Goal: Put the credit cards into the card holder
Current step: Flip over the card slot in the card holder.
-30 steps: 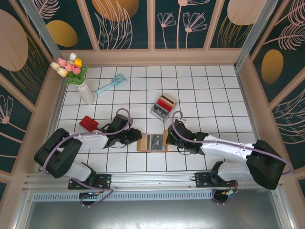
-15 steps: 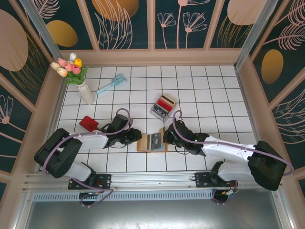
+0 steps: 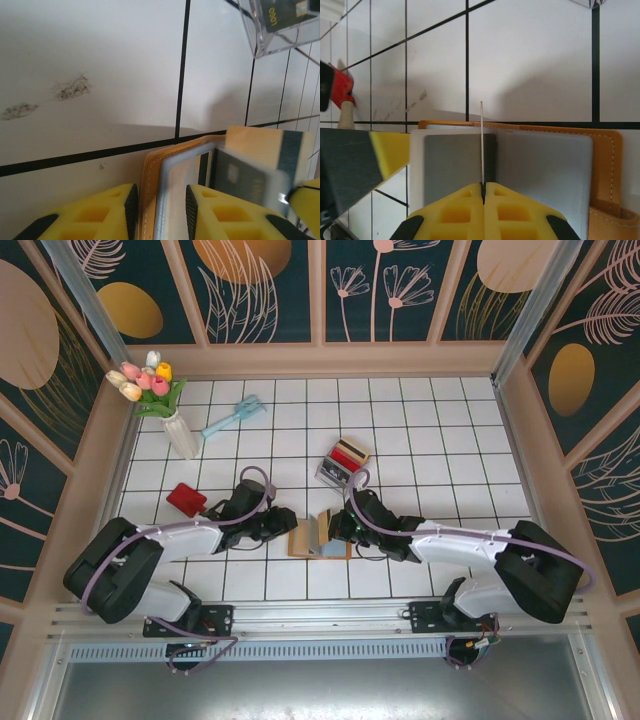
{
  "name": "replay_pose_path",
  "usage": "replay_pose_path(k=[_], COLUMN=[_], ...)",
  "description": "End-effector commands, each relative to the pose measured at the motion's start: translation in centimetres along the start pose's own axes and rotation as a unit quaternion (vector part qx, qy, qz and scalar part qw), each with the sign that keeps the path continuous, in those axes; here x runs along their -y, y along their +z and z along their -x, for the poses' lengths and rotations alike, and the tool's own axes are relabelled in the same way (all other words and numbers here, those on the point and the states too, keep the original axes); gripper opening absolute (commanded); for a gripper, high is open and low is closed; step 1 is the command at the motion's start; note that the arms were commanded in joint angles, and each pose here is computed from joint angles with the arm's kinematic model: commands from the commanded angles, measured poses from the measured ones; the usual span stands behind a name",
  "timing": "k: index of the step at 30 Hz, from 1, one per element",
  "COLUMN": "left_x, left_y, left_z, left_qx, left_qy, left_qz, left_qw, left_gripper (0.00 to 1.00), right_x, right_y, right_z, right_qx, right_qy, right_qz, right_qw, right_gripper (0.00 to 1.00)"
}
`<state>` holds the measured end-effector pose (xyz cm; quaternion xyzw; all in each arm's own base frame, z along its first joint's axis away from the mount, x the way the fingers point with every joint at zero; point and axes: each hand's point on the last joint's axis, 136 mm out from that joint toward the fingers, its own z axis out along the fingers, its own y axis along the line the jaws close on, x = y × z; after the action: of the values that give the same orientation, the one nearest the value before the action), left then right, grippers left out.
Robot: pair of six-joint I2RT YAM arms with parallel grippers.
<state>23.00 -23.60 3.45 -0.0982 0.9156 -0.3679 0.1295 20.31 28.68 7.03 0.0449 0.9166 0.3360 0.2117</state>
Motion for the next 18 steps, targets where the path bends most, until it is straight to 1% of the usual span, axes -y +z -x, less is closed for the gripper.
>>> replay_pose_path(k=[1,2,3,5,7,9,12,16,18], left_x=[-0.4,-0.5,-0.7,-0.8,-0.6,-0.2,0.4,1.0,0.8], left_y=[-0.6,-0.8,-0.9,-1.4,-1.8,-2.0,-1.7,-1.2,-1.0], left_z=[0.2,0.2,0.3,0.5,0.8,0.7,0.4,0.0,-0.1], left_qx=[0.021,0.025,0.031,0.044,0.056,0.055,0.038,0.017,0.011], left_qy=[-0.008,-0.009,-0.013,-0.018,-0.016,-0.012,0.002,0.016,0.016], left_qz=[0.004,0.006,0.013,0.013,0.008,-0.004,-0.015,-0.026,-0.02], left_qw=[1.0,1.0,0.999,0.999,0.998,0.998,0.999,0.999,1.0], left_gripper=[0.35,0.35,0.38,0.49,0.5,0.54,0.57,0.61,0.62], right_x=[-3.0,-3.1,-3.2,-2.8,-1.9,-1.3,-0.9,-0.3,-0.1], right_y=[-0.4,-0.5,-0.6,-0.6,-0.9,-1.4,-1.9,-1.8,-1.6], right_z=[1.0,1.1,1.0,0.9,1.1,1.0,1.0,0.5,0.3], right_qx=[0.014,0.015,0.013,0.012,0.018,0.022,0.031,0.025,0.023], right_qy=[0.007,0.007,0.006,0.006,0.006,0.011,0.026,0.036,0.039], right_qz=[0.048,0.054,0.057,0.044,0.025,0.024,0.044,0.045,0.046], right_qw=[0.999,0.998,0.998,0.999,1.0,0.999,0.998,0.998,0.998], right_gripper=[0.0,0.0,0.0,0.0,0.0,0.0,0.0,0.0,0.0])
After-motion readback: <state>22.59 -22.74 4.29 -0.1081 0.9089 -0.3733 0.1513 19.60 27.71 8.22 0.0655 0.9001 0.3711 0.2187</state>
